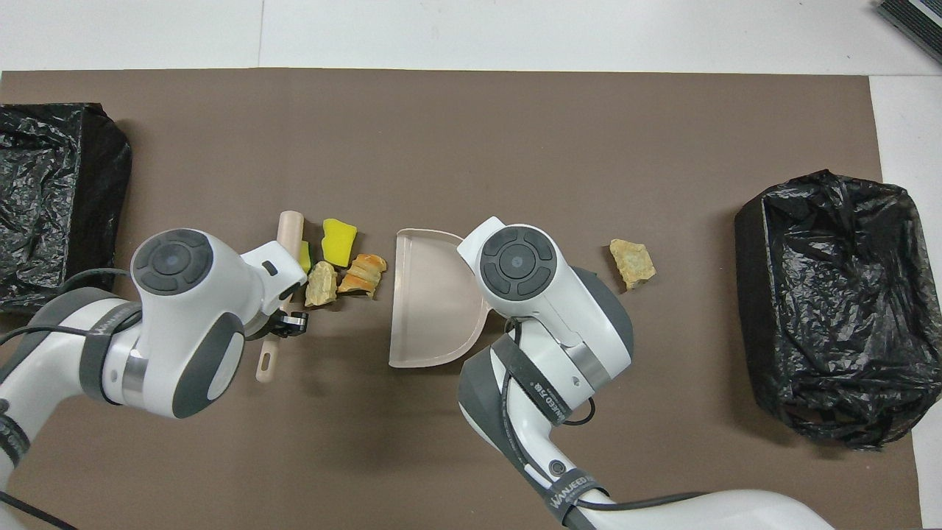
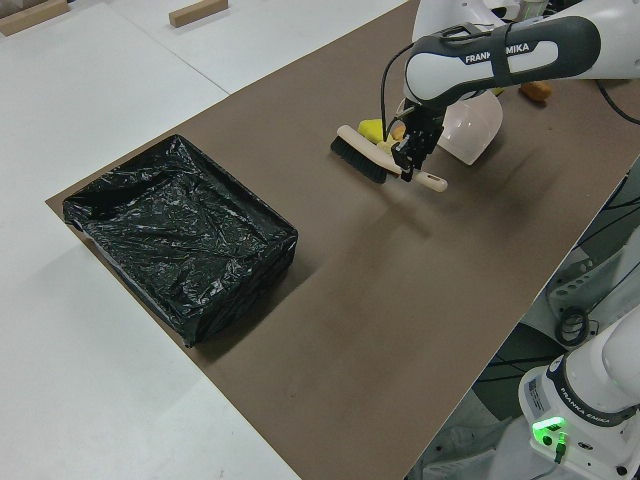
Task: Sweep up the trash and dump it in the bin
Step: 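Brush the trash into the dustpan held by the right gripper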
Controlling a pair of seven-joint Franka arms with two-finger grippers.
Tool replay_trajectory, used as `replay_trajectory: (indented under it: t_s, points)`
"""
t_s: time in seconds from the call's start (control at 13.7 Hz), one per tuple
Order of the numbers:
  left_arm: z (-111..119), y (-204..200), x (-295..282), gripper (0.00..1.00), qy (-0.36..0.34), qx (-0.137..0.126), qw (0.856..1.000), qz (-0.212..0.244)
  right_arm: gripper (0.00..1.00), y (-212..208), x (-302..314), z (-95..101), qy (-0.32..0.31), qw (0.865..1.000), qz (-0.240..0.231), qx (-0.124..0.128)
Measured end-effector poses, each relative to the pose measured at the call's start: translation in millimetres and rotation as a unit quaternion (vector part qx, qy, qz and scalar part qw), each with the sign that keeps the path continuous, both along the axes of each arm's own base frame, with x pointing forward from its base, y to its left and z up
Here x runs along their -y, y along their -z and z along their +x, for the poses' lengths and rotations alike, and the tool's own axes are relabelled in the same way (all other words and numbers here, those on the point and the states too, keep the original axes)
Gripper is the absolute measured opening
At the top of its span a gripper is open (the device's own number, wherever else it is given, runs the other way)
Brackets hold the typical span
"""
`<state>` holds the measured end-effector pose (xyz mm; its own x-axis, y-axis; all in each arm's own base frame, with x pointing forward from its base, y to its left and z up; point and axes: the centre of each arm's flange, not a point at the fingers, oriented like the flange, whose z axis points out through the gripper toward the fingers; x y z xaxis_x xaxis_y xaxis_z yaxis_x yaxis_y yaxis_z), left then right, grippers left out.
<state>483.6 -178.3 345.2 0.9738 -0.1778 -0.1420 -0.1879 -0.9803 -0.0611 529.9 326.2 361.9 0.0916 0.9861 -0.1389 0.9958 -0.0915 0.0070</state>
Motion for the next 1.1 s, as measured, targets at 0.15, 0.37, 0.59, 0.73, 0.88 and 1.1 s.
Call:
replay_trajectory:
  t_s: [0.15,0.37,0.59,0.73,0.88,1.1]
  points:
    - [-15,-1,39,0.26,0.038,0.002,0.999,-0.002,0.33,0,0,0.0,0.0,1.0,0.0,0.0]
    - [-53,-3,109,0.26,0.05,-0.004,0.998,-0.024,0.33,0,0,-0.1,0.0,1.0,0.0,0.0]
    - [-87,-17,169,0.26,0.039,0.01,0.999,-0.032,0.33,1,0,-0.2,0.0,1.0,0.0,0.0]
    - [-91,-34,188,0.26,0.028,0.023,0.999,-0.041,0.33,1,0,-0.4,0.0,1.0,0.0,-0.001]
    - [-78,-52,184,0.26,0.014,0.026,0.999,-0.043,0.33,1,0,-0.4,0.0,1.0,0.0,0.0]
    - [-58,-69,150,0.26,-0.021,0.009,0.999,-0.031,0.33,1,0,-0.4,0.0,1.0,0.0,0.0]
